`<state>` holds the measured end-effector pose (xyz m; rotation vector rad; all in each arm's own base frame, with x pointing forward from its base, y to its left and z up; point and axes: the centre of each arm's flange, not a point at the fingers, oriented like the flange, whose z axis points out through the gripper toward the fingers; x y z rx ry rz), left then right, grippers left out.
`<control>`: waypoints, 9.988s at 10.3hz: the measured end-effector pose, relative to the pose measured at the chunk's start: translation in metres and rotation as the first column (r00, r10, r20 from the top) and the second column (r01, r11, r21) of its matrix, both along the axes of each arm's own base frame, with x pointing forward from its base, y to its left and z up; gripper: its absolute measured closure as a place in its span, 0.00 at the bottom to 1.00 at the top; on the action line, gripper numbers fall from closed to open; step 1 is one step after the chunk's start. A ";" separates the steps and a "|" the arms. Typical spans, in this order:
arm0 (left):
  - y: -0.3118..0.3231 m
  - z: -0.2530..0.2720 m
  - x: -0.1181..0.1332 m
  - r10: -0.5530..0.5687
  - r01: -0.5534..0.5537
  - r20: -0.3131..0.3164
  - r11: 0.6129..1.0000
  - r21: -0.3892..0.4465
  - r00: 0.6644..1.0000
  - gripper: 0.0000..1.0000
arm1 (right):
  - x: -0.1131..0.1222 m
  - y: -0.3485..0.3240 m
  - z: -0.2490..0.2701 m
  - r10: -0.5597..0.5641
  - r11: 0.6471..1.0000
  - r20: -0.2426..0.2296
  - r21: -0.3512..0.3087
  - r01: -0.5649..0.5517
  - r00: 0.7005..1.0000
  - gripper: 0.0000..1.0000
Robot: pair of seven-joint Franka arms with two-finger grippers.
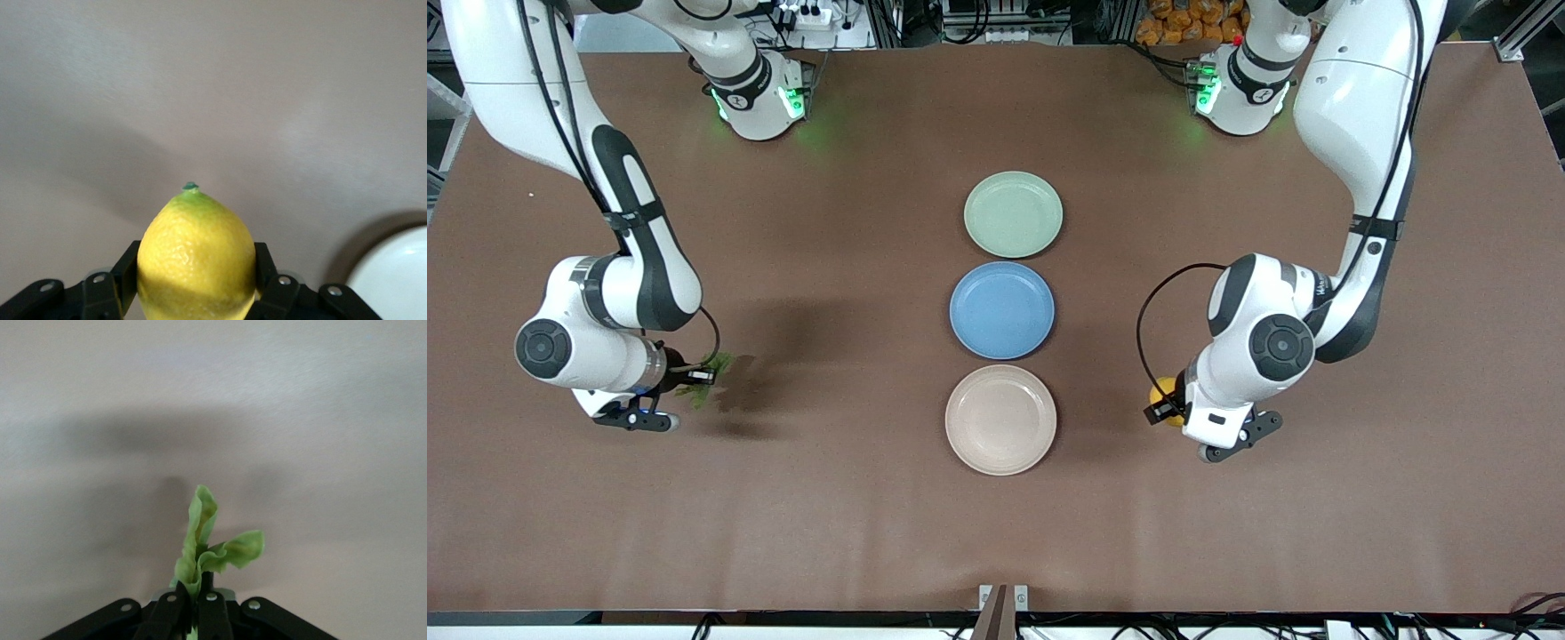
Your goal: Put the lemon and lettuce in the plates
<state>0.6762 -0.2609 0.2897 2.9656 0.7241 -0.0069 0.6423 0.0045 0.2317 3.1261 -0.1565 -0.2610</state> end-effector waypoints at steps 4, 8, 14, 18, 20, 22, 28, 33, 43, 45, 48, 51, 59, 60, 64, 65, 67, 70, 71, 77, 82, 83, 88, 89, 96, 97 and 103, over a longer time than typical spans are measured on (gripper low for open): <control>-0.049 0.000 -0.012 0.045 -0.042 0.058 0.998 -0.042 0.997 0.30 | -0.011 0.094 0.022 0.124 0.991 -0.163 0.065 -0.115 0.979 0.95; -0.110 -0.010 -0.029 0.120 -0.102 0.142 0.986 -0.130 0.983 0.30 | -0.027 0.144 0.032 0.191 0.977 -0.225 0.139 -0.163 0.956 0.95; -0.202 -0.063 -0.081 0.168 -0.126 0.260 0.977 -0.171 0.951 0.30 | -0.066 0.248 0.061 0.342 0.934 -0.235 0.195 -0.301 0.910 0.95; -0.215 -0.069 -0.090 0.173 -0.130 0.294 0.978 -0.162 0.940 0.19 | -0.106 0.325 0.062 0.422 0.897 -0.243 0.255 -0.362 0.874 0.95; -0.212 -0.067 -0.087 0.176 -0.131 0.302 0.978 -0.162 0.937 0.00 | -0.139 0.373 0.059 0.474 0.875 -0.254 0.247 -0.417 0.843 0.95; -0.208 -0.063 -0.081 0.174 -0.129 0.318 0.979 -0.157 0.932 0.00 | -0.172 0.414 0.054 0.510 0.857 -0.261 0.232 -0.460 0.819 0.95; -0.140 -0.069 -0.044 0.082 -0.086 0.259 0.996 0.004 0.962 0.00 | -0.237 0.494 0.043 0.497 0.865 -0.184 0.186 -0.466 0.848 0.95; -0.038 -0.055 0.003 0.118 -0.136 0.190 0.987 0.085 0.975 0.00 | -0.296 0.527 0.008 0.521 0.851 -0.147 0.170 -0.497 0.841 0.95; 0.161 -0.053 0.030 0.201 -0.205 0.046 0.972 0.116 0.979 0.00 | -0.341 0.540 -0.035 0.523 0.850 -0.110 0.144 -0.508 0.845 0.87; 0.192 -0.038 0.011 0.179 -0.181 0.048 0.982 0.049 0.983 0.00 | -0.327 0.542 -0.026 0.479 0.876 -0.105 0.131 -0.465 0.872 0.58; 0.203 -0.030 -0.029 0.145 -0.147 0.073 0.989 0.026 0.987 0.00 | -0.300 0.540 0.006 0.470 0.883 -0.173 0.098 -0.459 0.866 0.19; 0.162 -0.012 -0.066 0.075 -0.076 0.111 0.997 0.004 0.991 0.00 | -0.248 0.515 0.047 0.481 0.877 -0.218 0.101 -0.470 0.849 0.00; 0.103 0.030 -0.152 -0.131 0.121 0.157 0.990 0.075 0.979 0.00 | -0.058 0.296 0.139 0.329 0.944 -0.233 0.057 -0.325 0.915 0.00; 0.096 0.035 -0.154 -0.179 0.166 0.168 0.982 0.089 0.969 0.00 | -0.045 0.271 0.148 0.307 0.951 -0.213 0.031 -0.308 0.927 0.00; 0.103 0.115 -0.114 -0.311 0.290 0.136 0.944 0.157 0.941 0.00 | -0.018 0.173 0.201 0.211 0.977 -0.152 0.005 -0.213 0.966 0.00; 0.105 0.141 -0.104 -0.310 0.288 0.137 0.944 0.163 0.941 0.00 | -0.014 0.141 0.211 0.206 0.978 -0.156 0.007 -0.208 0.966 0.00; 0.113 0.188 -0.090 -0.303 0.278 0.145 0.945 0.173 0.942 0.00 | -0.011 0.091 0.234 0.202 0.978 -0.136 -0.020 -0.207 0.970 0.00; 0.124 0.247 -0.078 -0.301 0.283 0.082 0.943 0.177 0.950 0.00 | -0.024 0.067 0.289 0.172 0.982 -0.062 -0.062 -0.176 0.983 0.00; 0.131 0.259 -0.074 -0.286 0.273 0.053 0.946 0.172 0.957 0.00 | -0.032 0.058 0.312 0.158 0.985 -0.034 -0.072 -0.160 0.987 0.00; 0.145 0.282 -0.084 -0.371 0.375 -0.050 0.916 0.144 0.927 0.00 | -0.093 -0.022 0.404 0.003 0.998 0.044 -0.056 -0.001 0.999 0.00; 0.140 0.308 -0.098 -0.371 0.370 -0.016 0.921 0.120 0.929 0.00 | -0.101 -0.020 0.412 0.002 1.000 0.044 -0.022 -0.001 0.999 0.00; 0.138 0.320 -0.105 -0.384 0.381 0.001 0.916 0.124 0.923 0.00 | -0.099 -0.017 0.412 0.001 1.000 0.058 0.012 -0.001 0.998 0.00; 0.136 0.341 -0.134 -0.473 0.471 -0.014 0.873 0.130 0.881 0.00 | -0.096 -0.017 0.411 -0.006 0.999 0.077 0.035 0.004 0.997 0.00; 0.134 0.341 -0.135 -0.477 0.475 -0.016 0.871 0.125 0.879 0.00 | -0.096 -0.017 0.410 -0.006 0.999 0.076 0.035 0.004 0.997 0.00; 0.142 0.353 -0.134 -0.460 0.456 0.016 0.884 0.105 0.888 0.00 | -0.096 -0.019 0.407 -0.008 1.000 0.067 0.028 0.006 0.998 0.00; 0.143 0.355 -0.133 -0.459 0.454 0.017 0.883 0.116 0.888 0.00 | -0.096 -0.020 0.407 -0.008 1.000 0.067 0.021 0.006 0.998 0.00; 0.134 0.356 -0.135 -0.477 0.472 0.016 0.872 0.129 0.879 0.00 | -0.096 -0.021 0.405 -0.002 1.000 0.063 0.015 0.001 0.998 0.00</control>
